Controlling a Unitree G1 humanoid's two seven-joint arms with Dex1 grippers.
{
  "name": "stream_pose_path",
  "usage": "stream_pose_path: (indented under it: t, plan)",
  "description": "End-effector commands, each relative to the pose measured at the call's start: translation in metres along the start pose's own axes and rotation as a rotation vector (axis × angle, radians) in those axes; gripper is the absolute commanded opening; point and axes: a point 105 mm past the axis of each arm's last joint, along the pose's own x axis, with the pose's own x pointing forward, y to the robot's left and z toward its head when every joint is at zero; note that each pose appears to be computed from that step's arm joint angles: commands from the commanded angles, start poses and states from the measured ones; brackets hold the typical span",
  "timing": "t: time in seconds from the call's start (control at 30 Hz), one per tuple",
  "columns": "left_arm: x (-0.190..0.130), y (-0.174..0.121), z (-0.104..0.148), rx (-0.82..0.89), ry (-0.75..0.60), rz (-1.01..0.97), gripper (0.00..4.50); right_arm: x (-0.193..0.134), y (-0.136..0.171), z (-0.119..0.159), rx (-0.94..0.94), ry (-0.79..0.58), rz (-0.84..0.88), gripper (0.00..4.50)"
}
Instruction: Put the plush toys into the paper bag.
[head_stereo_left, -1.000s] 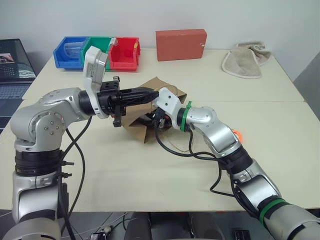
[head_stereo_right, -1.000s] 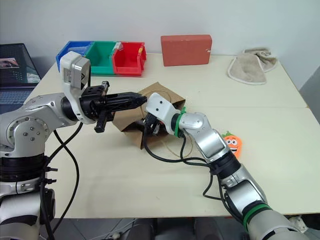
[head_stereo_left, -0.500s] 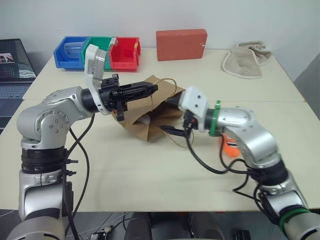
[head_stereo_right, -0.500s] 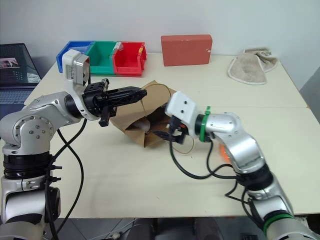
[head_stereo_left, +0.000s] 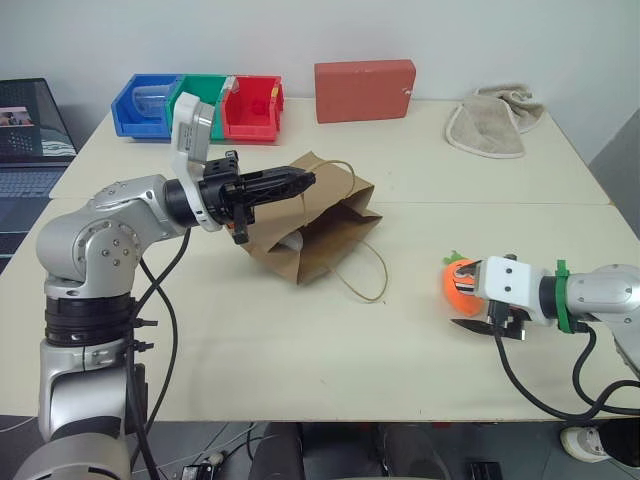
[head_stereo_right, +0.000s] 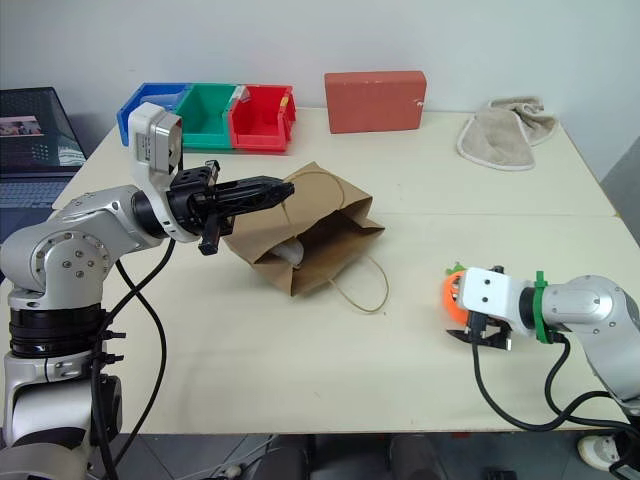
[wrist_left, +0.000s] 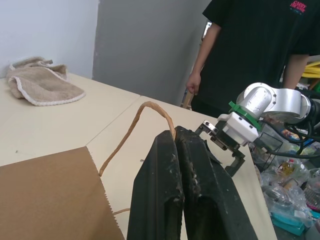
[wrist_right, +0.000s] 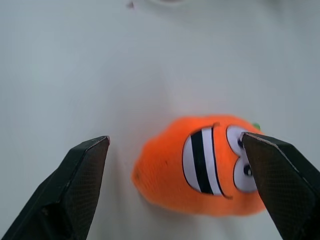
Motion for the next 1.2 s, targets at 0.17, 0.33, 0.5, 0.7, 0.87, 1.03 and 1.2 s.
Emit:
stream_pose_path:
  t: [0.17,0.33,0.5,0.7,0.87,1.03,1.2]
  plan:
    - [-0.003,-0.001,0.01,0.056,-0.012,0.013,0.0,0.012,-0.018,-0.008,-0.038,0.001,-0.135,3.54]
    - [-0.004,-0.001,0.01,0.058,-0.011,0.02,0.0,0.011,-0.025,-0.005,-0.052,-0.02,-0.158,1.73]
    - [-0.005,-0.001,0.012,0.058,-0.015,0.021,0.0,0.006,-0.022,0.004,-0.048,-0.093,-0.11,0.21]
    - [-0.007,-0.003,0.017,0.052,-0.021,0.005,0.0,-0.007,-0.018,0.1,-0.034,-0.5,-0.026,0.05]
    - [-0.006,-0.005,0.02,0.058,-0.02,-0.009,0.0,0.009,-0.039,0.139,-0.095,-0.604,-0.118,0.05]
    - [-0.004,-0.007,0.021,0.058,-0.02,-0.019,0.0,0.043,-0.045,0.163,-0.122,-0.607,-0.116,0.05]
    - [-0.002,-0.011,0.021,0.056,-0.021,-0.035,0.0,0.072,-0.063,0.188,-0.144,-0.582,-0.168,0.05]
